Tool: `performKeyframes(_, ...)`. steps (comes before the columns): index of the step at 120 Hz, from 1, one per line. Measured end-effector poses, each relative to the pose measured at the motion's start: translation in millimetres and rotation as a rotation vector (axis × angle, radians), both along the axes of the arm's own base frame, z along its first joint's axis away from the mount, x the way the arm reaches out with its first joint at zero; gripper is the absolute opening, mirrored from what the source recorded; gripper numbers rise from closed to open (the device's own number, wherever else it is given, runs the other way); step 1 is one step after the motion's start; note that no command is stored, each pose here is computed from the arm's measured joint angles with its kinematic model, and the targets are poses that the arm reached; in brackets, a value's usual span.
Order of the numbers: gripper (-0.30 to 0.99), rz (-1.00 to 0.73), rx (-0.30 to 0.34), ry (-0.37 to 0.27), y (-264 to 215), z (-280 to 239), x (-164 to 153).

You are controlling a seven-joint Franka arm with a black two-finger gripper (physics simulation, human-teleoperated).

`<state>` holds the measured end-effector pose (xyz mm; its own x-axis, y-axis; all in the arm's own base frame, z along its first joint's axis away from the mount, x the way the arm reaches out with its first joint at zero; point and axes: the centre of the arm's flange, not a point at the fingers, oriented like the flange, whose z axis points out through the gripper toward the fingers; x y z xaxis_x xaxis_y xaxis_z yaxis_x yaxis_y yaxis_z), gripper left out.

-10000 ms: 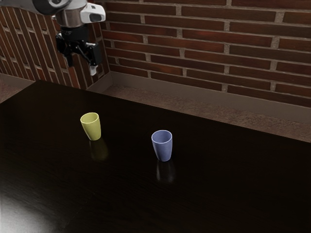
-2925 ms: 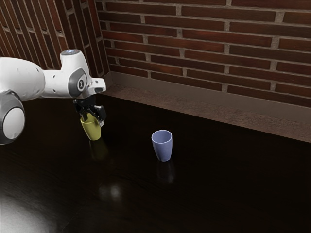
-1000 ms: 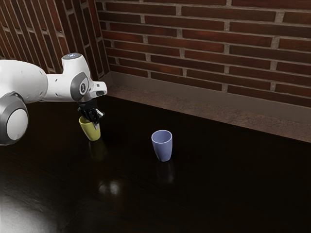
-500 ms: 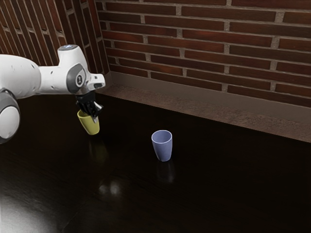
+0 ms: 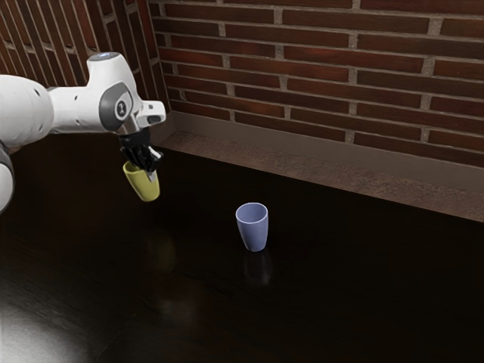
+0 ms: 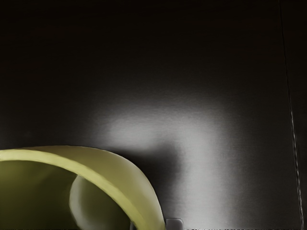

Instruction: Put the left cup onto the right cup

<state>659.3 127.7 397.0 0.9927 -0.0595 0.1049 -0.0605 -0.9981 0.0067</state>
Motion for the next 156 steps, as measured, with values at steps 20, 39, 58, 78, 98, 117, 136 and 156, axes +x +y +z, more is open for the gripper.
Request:
performKeyframes(20,-0.09,-0.048,0.016,-0.001,-31,22,-1)
performKeyframes(39,-0.09,-0.085,0.031,0.01,-63,32,-1)
performKeyframes(58,-0.09,-0.102,0.042,0.016,-91,40,-2)
performKeyframes(78,-0.09,-0.11,0.056,0.011,-117,52,-5)
performKeyframes(98,-0.09,-0.116,0.062,0.005,-145,59,-7)
performKeyframes(117,-0.09,-0.116,0.061,0.003,-171,62,-8)
performKeyframes(136,-0.09,-0.113,0.06,0.004,-195,62,-10)
performKeyframes(156,-0.09,-0.103,0.062,0.0,-213,64,-12)
